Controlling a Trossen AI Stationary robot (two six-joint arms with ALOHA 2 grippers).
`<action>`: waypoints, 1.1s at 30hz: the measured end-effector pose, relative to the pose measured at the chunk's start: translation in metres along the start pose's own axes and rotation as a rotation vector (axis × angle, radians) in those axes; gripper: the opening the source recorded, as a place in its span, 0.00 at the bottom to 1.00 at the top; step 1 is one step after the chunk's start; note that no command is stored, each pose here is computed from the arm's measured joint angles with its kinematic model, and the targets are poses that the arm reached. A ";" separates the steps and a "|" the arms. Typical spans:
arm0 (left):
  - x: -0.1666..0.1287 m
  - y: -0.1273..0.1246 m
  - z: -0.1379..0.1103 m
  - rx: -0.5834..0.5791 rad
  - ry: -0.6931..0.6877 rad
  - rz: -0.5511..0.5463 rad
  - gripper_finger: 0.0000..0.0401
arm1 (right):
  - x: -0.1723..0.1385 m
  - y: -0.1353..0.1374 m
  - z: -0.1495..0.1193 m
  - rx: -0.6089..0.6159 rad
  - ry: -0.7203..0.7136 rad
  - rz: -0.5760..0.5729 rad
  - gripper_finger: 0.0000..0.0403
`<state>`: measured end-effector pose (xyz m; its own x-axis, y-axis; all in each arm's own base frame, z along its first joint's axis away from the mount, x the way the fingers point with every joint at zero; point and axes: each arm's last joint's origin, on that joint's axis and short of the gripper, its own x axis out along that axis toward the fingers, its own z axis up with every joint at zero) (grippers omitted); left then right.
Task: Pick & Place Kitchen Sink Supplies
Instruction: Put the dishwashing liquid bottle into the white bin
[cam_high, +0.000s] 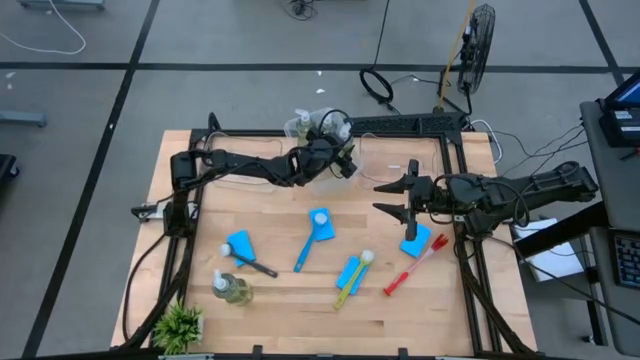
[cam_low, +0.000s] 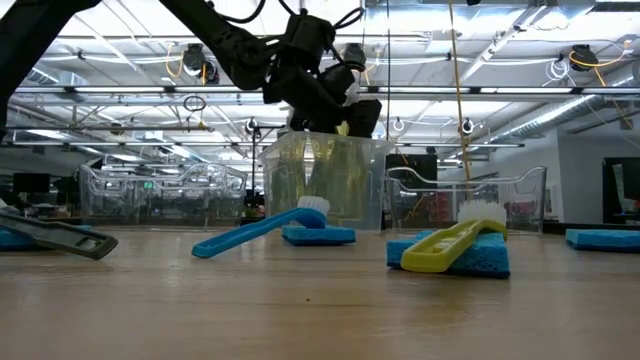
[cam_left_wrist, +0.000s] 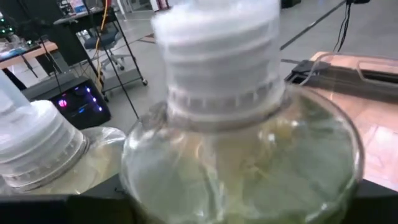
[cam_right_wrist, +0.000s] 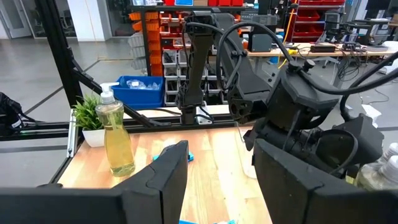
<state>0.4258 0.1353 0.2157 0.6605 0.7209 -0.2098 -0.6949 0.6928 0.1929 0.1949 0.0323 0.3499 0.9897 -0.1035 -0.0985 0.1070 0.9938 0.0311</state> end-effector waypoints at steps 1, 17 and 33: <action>0.000 0.000 -0.001 0.004 0.005 0.004 0.68 | 0.000 0.000 0.000 0.000 0.000 0.000 0.42; -0.002 0.003 0.005 0.053 -0.013 0.065 0.87 | 0.000 0.000 0.000 0.000 0.000 0.001 0.42; -0.017 -0.006 0.035 0.168 -0.254 0.166 0.89 | 0.000 0.000 0.000 0.000 0.000 0.001 0.42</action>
<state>0.4292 0.1194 0.2518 0.6066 0.7911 0.0791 -0.7565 0.5437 0.3636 0.1950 0.0323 0.3499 0.9898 -0.1026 -0.0987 0.1061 0.9939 0.0311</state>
